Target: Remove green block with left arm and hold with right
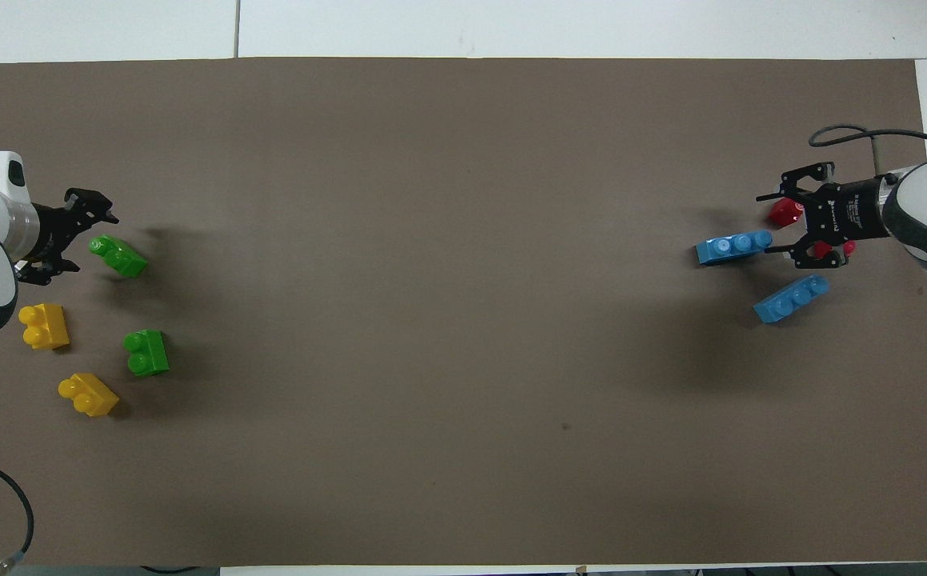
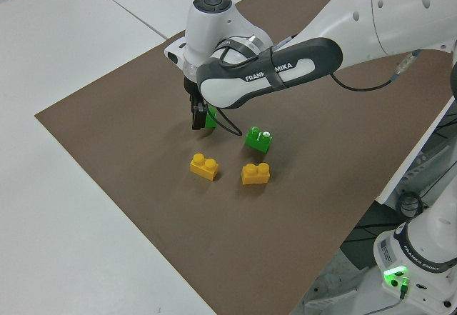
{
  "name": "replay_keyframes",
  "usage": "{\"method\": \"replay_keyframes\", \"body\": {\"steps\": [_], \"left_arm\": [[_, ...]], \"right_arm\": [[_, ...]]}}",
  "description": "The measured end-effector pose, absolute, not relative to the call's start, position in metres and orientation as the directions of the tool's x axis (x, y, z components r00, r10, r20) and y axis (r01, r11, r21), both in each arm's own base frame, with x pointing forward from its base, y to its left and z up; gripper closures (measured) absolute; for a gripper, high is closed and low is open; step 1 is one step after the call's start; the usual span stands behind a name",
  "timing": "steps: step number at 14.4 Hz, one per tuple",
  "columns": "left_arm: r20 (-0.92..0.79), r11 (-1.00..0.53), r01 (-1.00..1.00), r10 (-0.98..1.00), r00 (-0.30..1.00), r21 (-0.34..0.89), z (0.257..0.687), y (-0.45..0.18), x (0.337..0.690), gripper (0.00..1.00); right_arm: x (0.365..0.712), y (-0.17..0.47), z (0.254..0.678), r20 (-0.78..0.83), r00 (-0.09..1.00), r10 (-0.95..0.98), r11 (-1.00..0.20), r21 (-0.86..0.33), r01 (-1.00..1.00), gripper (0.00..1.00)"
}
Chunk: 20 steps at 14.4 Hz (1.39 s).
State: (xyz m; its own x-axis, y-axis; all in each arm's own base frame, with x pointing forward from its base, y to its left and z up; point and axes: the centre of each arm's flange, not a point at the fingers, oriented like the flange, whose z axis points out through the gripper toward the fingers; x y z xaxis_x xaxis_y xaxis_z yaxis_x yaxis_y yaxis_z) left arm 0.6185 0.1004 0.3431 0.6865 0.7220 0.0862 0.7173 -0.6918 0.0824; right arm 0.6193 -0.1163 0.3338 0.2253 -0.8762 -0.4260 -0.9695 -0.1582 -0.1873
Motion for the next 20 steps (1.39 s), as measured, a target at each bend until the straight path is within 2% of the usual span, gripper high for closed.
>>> {"method": "replay_keyframes", "body": {"steps": [3, 7, 8, 10, 14, 20], "left_arm": [[0.077, -0.706, 0.704, 0.709, 0.701, 0.077, 0.377, 0.09, 0.622, 0.0], [0.082, -0.751, 0.657, 0.661, 0.746, 0.067, 0.42, 0.057, 0.63, 0.0], [0.087, -0.762, 0.645, 0.648, 0.757, 0.061, 0.428, 0.049, 0.63, 0.0], [0.092, -0.786, 0.616, 0.617, 0.781, 0.044, 0.443, 0.032, 0.625, 0.0], [0.098, -0.839, 0.544, 0.541, 0.835, -0.01, 0.469, -0.007, 0.614, 0.0], [0.082, -0.953, 0.3, 0.295, 0.952, -0.054, 0.519, -0.032, 0.586, 0.0]], "right_arm": [[0.618, -0.114, 0.358, -0.417, 0.249, -0.874, -0.175, -0.208, -0.962, 0.2], [0.612, -0.111, 0.4, -0.332, 0.327, -0.885, -0.266, -0.217, -0.939, 0.21], [0.61, -0.108, 0.412, -0.321, 0.343, -0.883, -0.282, -0.221, -0.933, 0.17], [0.606, -0.099, 0.438, -0.296, 0.388, -0.873, -0.333, -0.219, -0.917, 0.0], [0.602, -0.066, 0.5, -0.184, 0.539, -0.822, -0.508, -0.192, -0.84, 0.0], [0.592, -0.053, 0.56, -0.087, 0.826, -0.557, -0.816, -0.129, -0.563, 0.0]]}}
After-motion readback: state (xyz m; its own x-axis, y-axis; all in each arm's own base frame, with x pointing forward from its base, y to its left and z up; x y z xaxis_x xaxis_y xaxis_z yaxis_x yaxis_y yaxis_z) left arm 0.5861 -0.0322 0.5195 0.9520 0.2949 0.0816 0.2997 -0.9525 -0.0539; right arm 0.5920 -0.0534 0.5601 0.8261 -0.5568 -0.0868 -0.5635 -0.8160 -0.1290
